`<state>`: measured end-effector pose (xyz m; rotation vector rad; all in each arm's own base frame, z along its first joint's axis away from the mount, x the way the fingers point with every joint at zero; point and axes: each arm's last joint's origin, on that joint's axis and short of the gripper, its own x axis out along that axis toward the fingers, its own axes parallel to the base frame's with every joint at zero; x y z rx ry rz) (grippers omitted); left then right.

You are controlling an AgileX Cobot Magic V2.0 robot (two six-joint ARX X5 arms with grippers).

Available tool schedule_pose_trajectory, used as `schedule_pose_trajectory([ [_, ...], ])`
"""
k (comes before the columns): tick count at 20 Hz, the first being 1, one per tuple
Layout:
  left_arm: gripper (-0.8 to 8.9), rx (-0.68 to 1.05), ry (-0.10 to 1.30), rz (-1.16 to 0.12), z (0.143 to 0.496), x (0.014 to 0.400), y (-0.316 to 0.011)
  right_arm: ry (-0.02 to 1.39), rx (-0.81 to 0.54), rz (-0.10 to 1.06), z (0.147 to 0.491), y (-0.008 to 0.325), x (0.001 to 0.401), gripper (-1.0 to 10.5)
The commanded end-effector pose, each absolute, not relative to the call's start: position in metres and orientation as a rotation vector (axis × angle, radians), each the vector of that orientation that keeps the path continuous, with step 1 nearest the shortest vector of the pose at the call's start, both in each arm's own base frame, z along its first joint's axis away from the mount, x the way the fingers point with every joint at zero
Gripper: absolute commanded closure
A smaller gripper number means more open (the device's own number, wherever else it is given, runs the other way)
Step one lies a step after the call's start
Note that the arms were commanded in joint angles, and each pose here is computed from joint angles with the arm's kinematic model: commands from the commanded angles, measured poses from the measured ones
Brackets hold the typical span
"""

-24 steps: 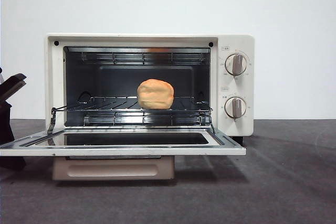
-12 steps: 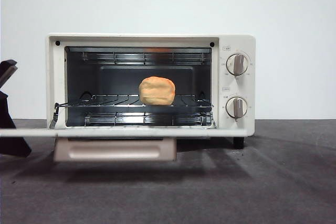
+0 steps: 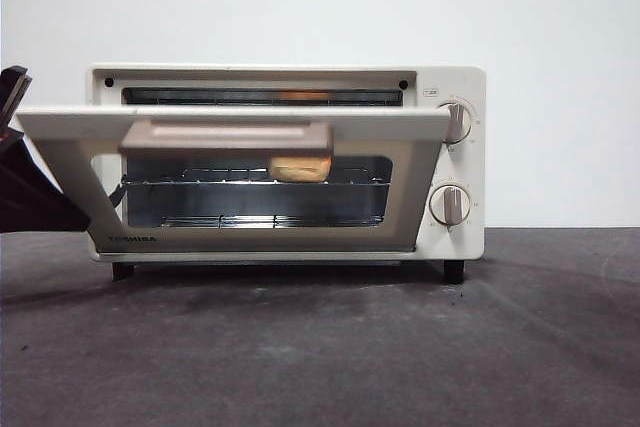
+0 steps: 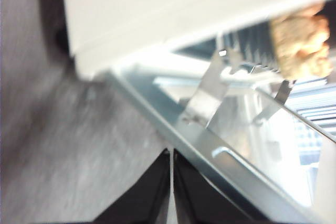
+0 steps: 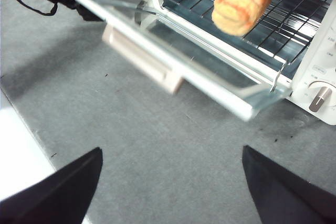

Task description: The left arm flap open the oven, the right arm pick bread and place it into oven, the left arm flap close the oven

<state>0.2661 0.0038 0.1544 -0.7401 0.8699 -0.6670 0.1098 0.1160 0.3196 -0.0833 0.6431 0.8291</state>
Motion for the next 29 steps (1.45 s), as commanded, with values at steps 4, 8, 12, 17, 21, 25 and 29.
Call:
schedule_pose_trajectory([
  [4, 7.99, -0.765, 0.735, -0.69, 0.168, 0.28, 0.006, 0.641, -0.07, 0.833, 0.322, 0.118, 0.11, 5.2],
  [8, 7.99, -0.783, 0.682, -0.693, 0.175, 0.284, 0.008, 0.641, -0.068, 0.832, 0.322, 0.118, 0.11, 5.2],
  [12, 7.98, -0.778, 0.677, -0.697, 0.179, 0.282, 0.007, 0.641, -0.068, 0.83, 0.322, 0.118, 0.11, 5.2],
  [17, 7.97, -0.698, 0.556, -0.731, 0.22, 0.266, -0.001, 0.629, -0.065, 0.83, 0.323, 0.119, 0.11, 5.2],
  [21, 7.97, -0.59, 0.483, -0.694, 0.256, 0.232, -0.01, 0.607, -0.056, 0.834, 0.325, 0.12, 0.111, 5.2],
  [25, 7.97, -0.447, 0.45, -0.635, 0.286, 0.19, -0.019, 0.597, -0.056, 0.836, 0.326, 0.12, 0.112, 5.2],
  [29, 7.97, -0.291, 0.428, -0.572, 0.321, 0.148, -0.024, 0.595, -0.059, 0.837, 0.326, 0.12, 0.112, 5.2],
])
